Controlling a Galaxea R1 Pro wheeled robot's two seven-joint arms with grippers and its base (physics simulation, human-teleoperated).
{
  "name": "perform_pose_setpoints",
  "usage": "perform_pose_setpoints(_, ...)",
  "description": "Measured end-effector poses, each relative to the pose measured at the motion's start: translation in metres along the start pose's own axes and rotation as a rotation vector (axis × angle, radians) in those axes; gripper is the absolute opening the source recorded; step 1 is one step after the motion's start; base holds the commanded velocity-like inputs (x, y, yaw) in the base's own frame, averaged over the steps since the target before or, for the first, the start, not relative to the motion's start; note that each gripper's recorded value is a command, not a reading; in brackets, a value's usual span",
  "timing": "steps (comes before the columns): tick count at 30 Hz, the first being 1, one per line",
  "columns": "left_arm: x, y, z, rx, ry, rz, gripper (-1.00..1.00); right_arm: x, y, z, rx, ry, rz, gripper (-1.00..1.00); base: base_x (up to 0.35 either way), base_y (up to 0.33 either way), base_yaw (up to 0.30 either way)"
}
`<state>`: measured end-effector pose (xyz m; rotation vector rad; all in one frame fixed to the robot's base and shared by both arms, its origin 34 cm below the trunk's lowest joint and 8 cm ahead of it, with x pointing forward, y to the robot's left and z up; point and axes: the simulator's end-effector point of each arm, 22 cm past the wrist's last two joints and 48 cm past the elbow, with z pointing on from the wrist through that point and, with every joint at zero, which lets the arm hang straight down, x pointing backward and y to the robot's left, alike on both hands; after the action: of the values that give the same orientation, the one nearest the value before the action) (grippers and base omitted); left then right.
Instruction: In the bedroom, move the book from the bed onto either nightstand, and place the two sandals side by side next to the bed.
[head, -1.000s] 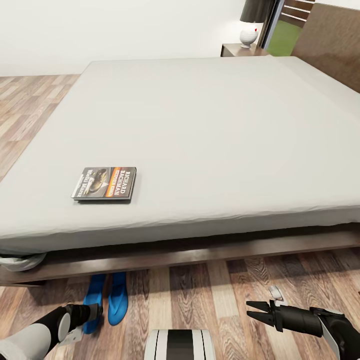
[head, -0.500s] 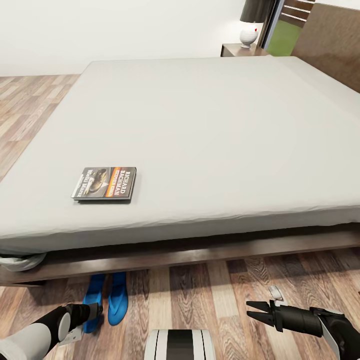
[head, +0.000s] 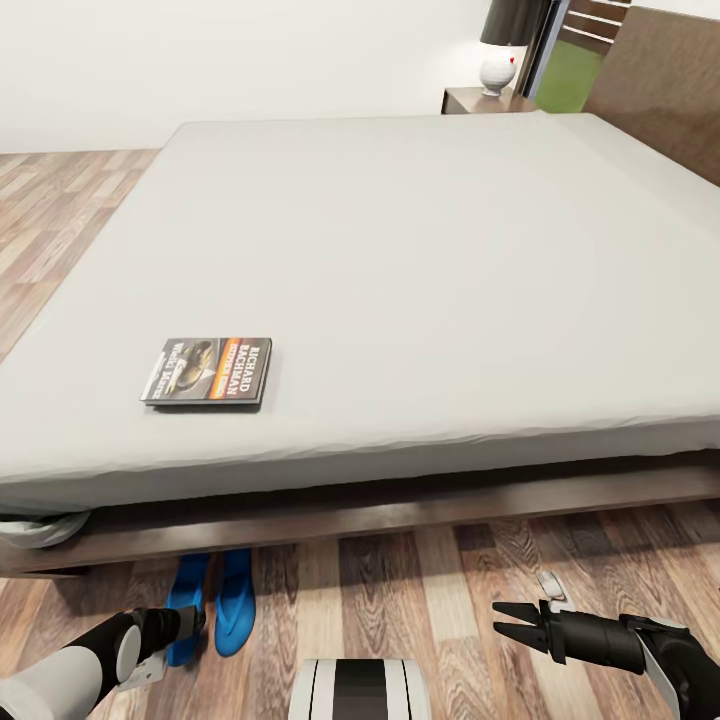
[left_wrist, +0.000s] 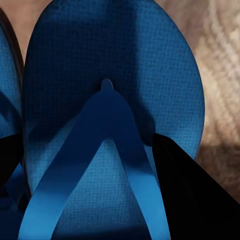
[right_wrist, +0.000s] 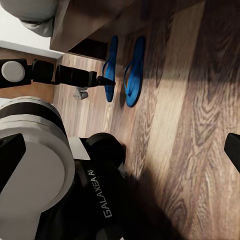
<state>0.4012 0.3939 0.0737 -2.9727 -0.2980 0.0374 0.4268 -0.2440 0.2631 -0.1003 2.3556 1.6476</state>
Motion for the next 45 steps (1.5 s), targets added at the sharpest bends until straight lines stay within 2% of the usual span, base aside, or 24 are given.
perform_pose_setpoints(45,0.0042,-0.0001,0.0005,0.000,0.028,-0.002,-1.00,0.0001,0.0000,0.0002,0.000,0.000,0.000,1.00,0.013,-0.005,0.000)
